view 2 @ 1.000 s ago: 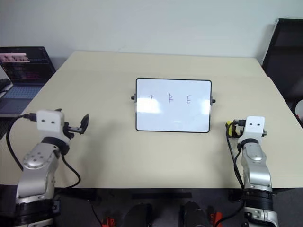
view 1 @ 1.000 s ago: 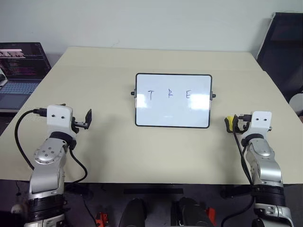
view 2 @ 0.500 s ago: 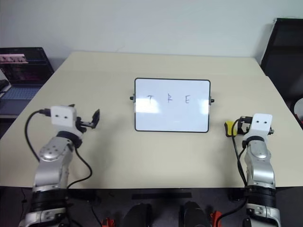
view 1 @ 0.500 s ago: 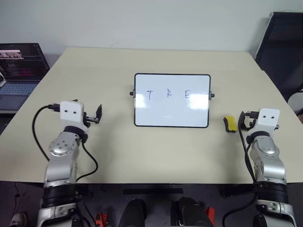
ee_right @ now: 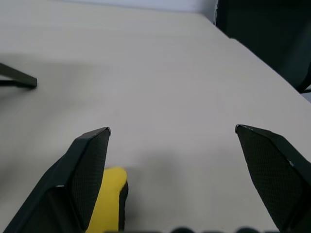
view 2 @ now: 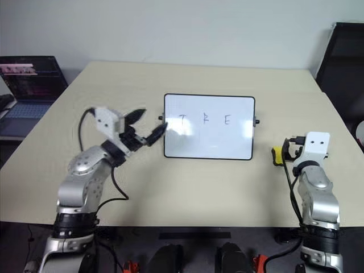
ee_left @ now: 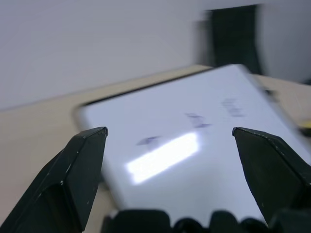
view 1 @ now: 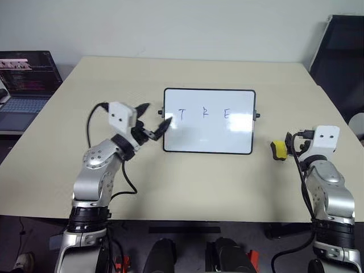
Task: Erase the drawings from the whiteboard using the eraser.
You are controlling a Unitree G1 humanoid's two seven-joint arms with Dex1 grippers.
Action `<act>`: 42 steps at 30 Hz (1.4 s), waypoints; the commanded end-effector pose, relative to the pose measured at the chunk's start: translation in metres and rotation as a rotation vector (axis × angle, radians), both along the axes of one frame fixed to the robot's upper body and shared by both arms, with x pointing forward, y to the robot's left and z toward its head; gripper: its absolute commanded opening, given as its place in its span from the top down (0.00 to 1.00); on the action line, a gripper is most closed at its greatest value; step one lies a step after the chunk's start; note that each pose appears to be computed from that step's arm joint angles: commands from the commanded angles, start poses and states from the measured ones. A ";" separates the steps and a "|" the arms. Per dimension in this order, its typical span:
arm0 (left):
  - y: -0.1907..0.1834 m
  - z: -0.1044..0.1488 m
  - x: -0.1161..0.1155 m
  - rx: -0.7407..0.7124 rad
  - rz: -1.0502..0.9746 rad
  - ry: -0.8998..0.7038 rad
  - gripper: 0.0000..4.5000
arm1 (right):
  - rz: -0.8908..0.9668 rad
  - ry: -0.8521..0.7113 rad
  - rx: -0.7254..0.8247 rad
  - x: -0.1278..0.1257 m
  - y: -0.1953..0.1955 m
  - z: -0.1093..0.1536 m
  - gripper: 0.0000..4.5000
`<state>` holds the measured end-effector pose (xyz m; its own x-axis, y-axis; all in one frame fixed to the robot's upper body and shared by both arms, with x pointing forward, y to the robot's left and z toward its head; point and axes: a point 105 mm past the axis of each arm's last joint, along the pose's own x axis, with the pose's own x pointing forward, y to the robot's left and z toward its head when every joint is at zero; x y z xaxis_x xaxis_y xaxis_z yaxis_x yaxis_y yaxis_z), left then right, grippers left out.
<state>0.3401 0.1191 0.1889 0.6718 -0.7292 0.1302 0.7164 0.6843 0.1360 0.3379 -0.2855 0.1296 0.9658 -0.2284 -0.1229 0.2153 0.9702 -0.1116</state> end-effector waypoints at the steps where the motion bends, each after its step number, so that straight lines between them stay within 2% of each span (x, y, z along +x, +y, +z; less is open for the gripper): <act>1: -0.041 0.006 -0.027 0.003 -0.289 0.028 0.00 | 0.021 0.074 0.025 -0.010 -0.001 0.007 0.00; 5: -0.058 -0.010 -0.039 0.066 -0.473 0.098 0.00 | 0.074 0.169 0.081 -0.011 0.010 0.003 0.00; 11: -0.068 -0.027 -0.033 0.182 -0.584 0.091 0.00 | 0.089 0.229 0.150 -0.008 0.018 -0.002 0.00; 15: -0.071 -0.033 -0.019 0.220 -0.538 0.027 0.00 | 0.111 0.248 0.173 -0.001 0.026 -0.003 0.00; 27: -0.059 -0.040 -0.004 0.242 -0.400 -0.053 0.00 | 0.109 0.246 0.197 0.021 0.034 -0.012 0.00; 42: -0.052 -0.033 -0.002 0.242 -0.346 -0.065 0.00 | 0.109 0.222 0.198 0.041 0.034 -0.011 0.00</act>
